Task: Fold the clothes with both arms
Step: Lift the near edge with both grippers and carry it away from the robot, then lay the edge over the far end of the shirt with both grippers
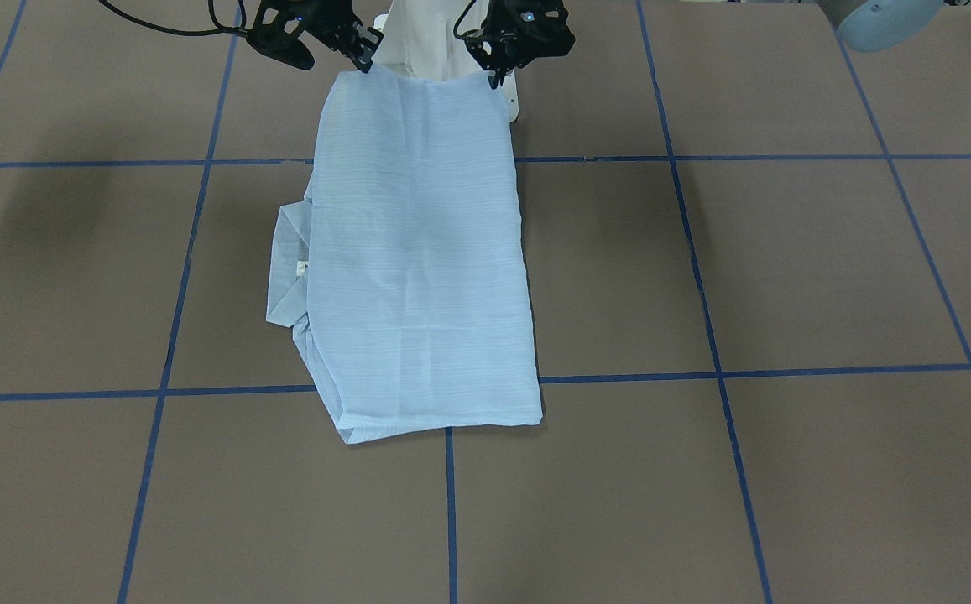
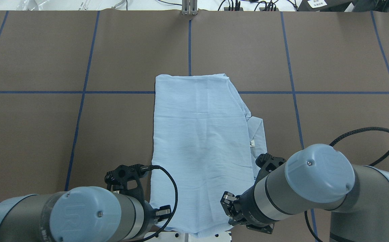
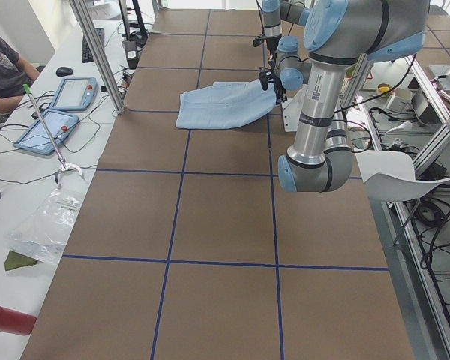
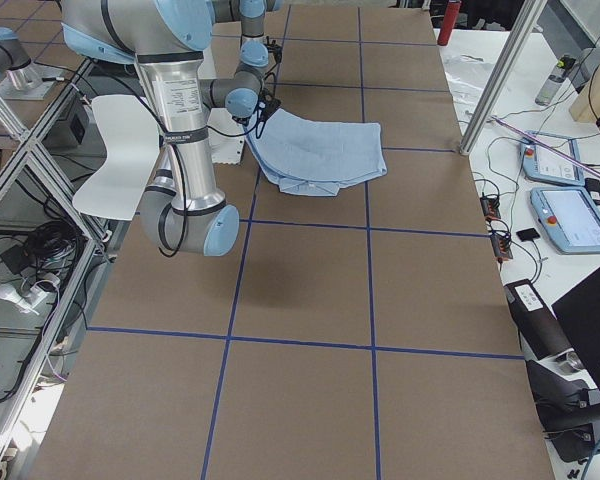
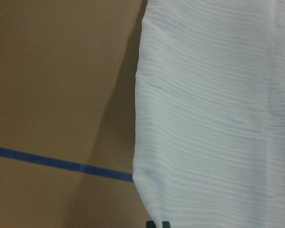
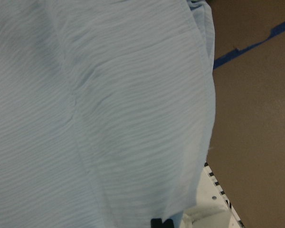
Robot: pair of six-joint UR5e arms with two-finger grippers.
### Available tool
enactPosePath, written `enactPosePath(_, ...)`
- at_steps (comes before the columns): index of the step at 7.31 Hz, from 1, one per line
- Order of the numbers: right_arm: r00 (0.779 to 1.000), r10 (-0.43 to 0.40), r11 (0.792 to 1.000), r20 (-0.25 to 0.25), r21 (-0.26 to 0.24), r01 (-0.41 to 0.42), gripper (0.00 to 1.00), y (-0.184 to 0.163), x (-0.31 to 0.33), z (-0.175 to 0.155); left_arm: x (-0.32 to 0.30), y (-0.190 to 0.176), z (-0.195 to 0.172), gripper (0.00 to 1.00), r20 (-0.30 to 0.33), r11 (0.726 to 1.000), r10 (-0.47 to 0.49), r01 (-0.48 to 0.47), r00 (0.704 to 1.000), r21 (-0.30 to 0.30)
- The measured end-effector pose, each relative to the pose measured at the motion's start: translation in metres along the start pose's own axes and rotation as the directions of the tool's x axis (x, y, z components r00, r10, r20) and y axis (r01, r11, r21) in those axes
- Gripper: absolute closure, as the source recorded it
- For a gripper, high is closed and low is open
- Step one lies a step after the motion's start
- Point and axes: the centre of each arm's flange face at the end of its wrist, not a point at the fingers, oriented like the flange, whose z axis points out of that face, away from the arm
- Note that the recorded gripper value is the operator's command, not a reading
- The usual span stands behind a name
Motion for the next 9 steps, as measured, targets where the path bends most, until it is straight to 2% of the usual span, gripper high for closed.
enactPosePath(1,1.000,-0.007,0.999,-0.005,-0.033,0.007,1.00,0.007,0.002,-0.005,-0.003,0.010,-0.011,1.00,0.008,1.000,0.009,-0.008,1.000,-0.027)
enactPosePath(3,1.000,-0.002,0.999,-0.005,-0.034,0.002,1.00,0.001,-0.002,-0.006,-0.003,0.016,-0.015,1.00,0.014,0.999,0.014,-0.014,1.000,-0.043)
enactPosePath(5,1.000,-0.011,1.000,0.018,0.029,0.010,1.00,-0.035,-0.022,-0.011,-0.001,-0.008,-0.006,1.00,0.032,0.999,0.043,-0.043,0.999,0.001)
enactPosePath(7,0.999,-0.013,0.993,0.045,0.119,0.008,1.00,-0.091,-0.060,-0.019,0.000,-0.076,-0.011,1.00,0.037,0.992,0.073,-0.076,0.997,0.102)
enactPosePath(9,0.999,-0.020,0.979,0.037,0.203,0.012,1.00,-0.154,-0.097,-0.022,0.003,-0.140,0.003,1.00,0.016,0.980,0.080,-0.082,0.997,0.183)
